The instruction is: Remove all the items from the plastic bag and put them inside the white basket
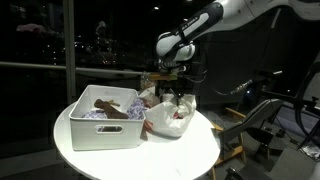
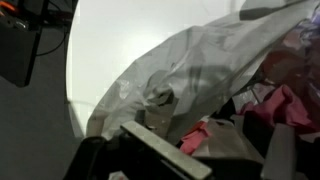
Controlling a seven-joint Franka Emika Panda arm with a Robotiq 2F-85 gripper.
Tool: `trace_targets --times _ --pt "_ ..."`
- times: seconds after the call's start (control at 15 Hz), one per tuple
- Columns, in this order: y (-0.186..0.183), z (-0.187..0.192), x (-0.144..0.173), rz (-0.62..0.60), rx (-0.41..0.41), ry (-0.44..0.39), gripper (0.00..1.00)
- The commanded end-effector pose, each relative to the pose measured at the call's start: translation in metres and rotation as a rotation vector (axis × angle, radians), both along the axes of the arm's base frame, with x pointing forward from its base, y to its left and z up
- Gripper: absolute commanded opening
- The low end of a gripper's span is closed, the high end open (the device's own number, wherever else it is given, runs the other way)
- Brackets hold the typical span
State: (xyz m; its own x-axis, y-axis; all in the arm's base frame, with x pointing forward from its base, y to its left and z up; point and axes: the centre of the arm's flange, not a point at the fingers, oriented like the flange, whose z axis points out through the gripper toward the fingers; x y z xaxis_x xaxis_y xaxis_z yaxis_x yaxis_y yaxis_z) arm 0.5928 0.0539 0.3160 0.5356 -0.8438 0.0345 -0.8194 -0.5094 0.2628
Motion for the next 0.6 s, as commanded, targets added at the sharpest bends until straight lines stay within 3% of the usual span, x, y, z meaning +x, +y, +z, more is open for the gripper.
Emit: trace_targets --times 0.0,0.33,0.53 --pt "0.005 0.01 0.002 0.006 -0.159 -0.122 1.0" --pt "0.015 0.043 -0.012 -0.008 -0.362 -0.237 1.0" --pt "0.019 0.055 -0.015 0.014 -0.456 -0.251 1.0"
